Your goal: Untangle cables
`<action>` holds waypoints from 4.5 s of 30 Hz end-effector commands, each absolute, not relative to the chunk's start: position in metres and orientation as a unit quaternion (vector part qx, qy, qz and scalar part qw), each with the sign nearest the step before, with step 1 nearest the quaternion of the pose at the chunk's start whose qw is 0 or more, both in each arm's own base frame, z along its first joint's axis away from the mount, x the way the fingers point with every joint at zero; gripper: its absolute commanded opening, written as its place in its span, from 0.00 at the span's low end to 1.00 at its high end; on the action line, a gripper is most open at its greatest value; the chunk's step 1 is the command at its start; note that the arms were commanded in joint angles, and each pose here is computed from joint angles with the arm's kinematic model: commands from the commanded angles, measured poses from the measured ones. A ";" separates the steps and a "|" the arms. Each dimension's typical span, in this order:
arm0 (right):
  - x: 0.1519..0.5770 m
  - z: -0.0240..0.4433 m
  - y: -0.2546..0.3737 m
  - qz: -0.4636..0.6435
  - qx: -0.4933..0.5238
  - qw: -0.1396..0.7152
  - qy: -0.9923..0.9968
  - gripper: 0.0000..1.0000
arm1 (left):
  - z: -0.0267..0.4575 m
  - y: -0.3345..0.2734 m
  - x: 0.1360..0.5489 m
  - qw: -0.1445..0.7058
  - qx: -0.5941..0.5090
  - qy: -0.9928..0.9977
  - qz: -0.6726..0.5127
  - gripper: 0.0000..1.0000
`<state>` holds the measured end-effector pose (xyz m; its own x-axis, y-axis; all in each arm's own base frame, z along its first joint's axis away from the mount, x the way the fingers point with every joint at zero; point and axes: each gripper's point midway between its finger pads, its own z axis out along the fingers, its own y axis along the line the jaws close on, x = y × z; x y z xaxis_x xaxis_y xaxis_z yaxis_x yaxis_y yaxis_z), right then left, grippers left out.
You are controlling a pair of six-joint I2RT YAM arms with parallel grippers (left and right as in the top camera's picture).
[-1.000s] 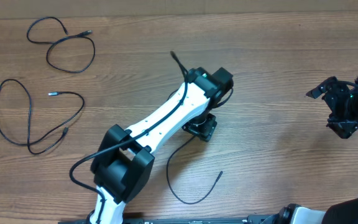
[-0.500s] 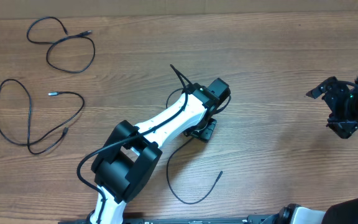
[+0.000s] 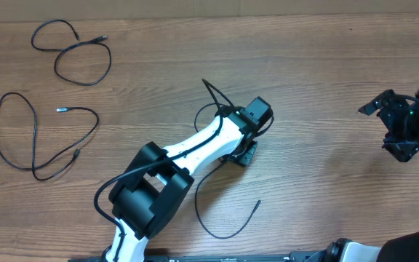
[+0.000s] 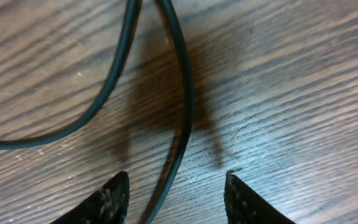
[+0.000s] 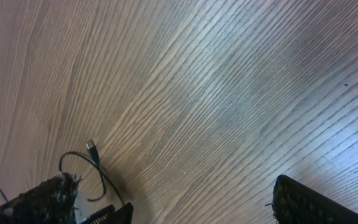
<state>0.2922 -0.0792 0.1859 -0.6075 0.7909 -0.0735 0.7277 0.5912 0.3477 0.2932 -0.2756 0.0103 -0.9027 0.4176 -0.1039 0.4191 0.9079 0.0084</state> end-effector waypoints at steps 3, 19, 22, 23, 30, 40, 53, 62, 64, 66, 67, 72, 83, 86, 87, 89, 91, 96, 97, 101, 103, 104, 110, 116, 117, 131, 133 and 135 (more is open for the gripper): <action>0.295 0.193 -0.081 0.142 0.428 0.124 0.884 1.00 | -0.002 -0.263 0.287 0.047 0.211 0.976 0.012 0.47; 0.295 0.193 -0.081 0.142 0.428 0.124 0.884 1.00 | -0.005 -0.274 0.298 0.076 0.214 0.974 -0.005 0.20; 0.295 0.193 -0.081 0.142 0.428 0.124 0.884 1.00 | -0.011 -0.272 0.297 0.069 0.214 0.974 -0.001 0.19; 0.295 0.193 -0.081 0.142 0.428 0.124 0.884 1.00 | -0.014 -0.272 0.296 0.065 0.214 0.975 0.001 0.18; 0.295 0.193 -0.081 0.142 0.428 0.124 0.884 1.00 | -0.018 -0.270 0.295 0.056 0.214 0.975 0.006 0.04; 0.295 0.193 -0.081 0.142 0.428 0.124 0.884 1.00 | 0.058 -0.297 0.319 0.089 0.174 0.980 -0.034 0.04; 0.295 0.193 -0.081 0.142 0.428 0.124 0.884 1.00 | 0.194 -0.341 0.303 0.065 0.232 0.901 -0.362 0.04; 0.295 0.193 -0.081 0.142 0.428 0.124 0.884 1.00 | 0.264 -0.364 0.280 0.012 0.275 0.775 -0.570 0.04; 0.295 0.193 -0.081 0.142 0.428 0.124 0.884 1.00 | 0.286 -0.369 0.273 0.008 0.297 0.730 -0.616 0.04; 0.296 0.193 -0.081 0.143 0.428 0.125 0.884 1.00 | 0.301 -0.372 0.272 -0.003 0.298 0.707 -0.642 0.04; 0.298 0.194 -0.079 0.153 0.425 0.127 0.883 1.00 | 0.306 -0.373 0.272 -0.008 0.294 0.701 -0.649 0.04; 0.302 0.200 -0.059 0.211 0.415 0.117 0.877 1.00 | 0.324 -0.377 0.277 -0.015 0.289 0.686 -0.668 0.04; 0.303 0.264 0.026 0.479 0.223 0.127 0.839 1.00 | 0.363 -0.371 0.313 -0.017 0.216 0.688 -0.692 0.04; 0.300 0.270 0.030 0.489 0.203 0.137 0.837 1.00 | 0.379 -0.361 0.328 -0.015 0.189 0.686 -0.703 0.04; 0.299 0.272 0.031 0.489 0.198 0.141 0.838 1.00 | 0.383 -0.359 0.331 -0.014 0.183 0.685 -0.705 0.04; 0.296 0.278 0.033 0.489 0.180 0.157 0.839 1.00 | 0.402 -0.351 0.342 0.019 0.182 0.672 -0.717 0.04; 0.294 0.286 0.036 0.496 0.156 0.175 0.836 1.00 | 0.411 -0.346 0.349 0.037 0.175 0.666 -0.724 0.04; 0.285 0.316 0.054 0.526 0.064 0.236 0.815 1.00 | 0.418 -0.345 0.362 0.041 0.130 0.667 -0.732 0.04; 0.283 0.322 0.059 0.531 0.040 0.249 0.809 1.00 | 0.418 -0.346 0.363 0.040 0.123 0.668 -0.733 0.04; 0.283 0.333 0.075 0.531 -0.016 0.273 0.802 1.00 | 0.420 -0.351 0.366 0.030 0.091 0.669 -0.737 0.04; 0.284 0.335 0.083 0.531 -0.041 0.279 0.799 1.00 | 0.421 -0.355 0.366 0.023 0.077 0.668 -0.739 0.04; 0.285 0.337 0.087 0.532 -0.052 0.282 0.797 0.99 | 0.421 -0.357 0.365 0.019 0.073 0.668 -0.740 0.04; 0.291 0.355 0.109 0.557 -0.102 0.295 0.769 0.76 | 0.423 -0.369 0.362 0.013 0.058 0.666 -0.744 0.04; 0.299 0.370 0.123 0.572 -0.120 0.299 0.754 0.68 | 0.424 -0.371 0.363 -0.004 0.034 0.666 -0.745 0.04; 0.299 0.373 0.125 0.577 -0.120 0.298 0.751 0.66 | 0.424 -0.372 0.362 -0.004 0.034 0.666 -0.745 0.04; 0.305 0.389 0.129 0.588 -0.133 0.308 0.736 0.42 | 0.422 -0.379 0.347 -0.027 0.058 0.668 -0.741 0.04; 0.305 0.388 0.129 0.588 -0.133 0.309 0.736 0.42 | 0.422 -0.380 0.344 -0.031 0.063 0.668 -0.740 0.04; 0.306 0.388 0.128 0.585 -0.131 0.310 0.738 0.42 | 0.421 -0.382 0.340 -0.036 0.067 0.669 -0.740 0.04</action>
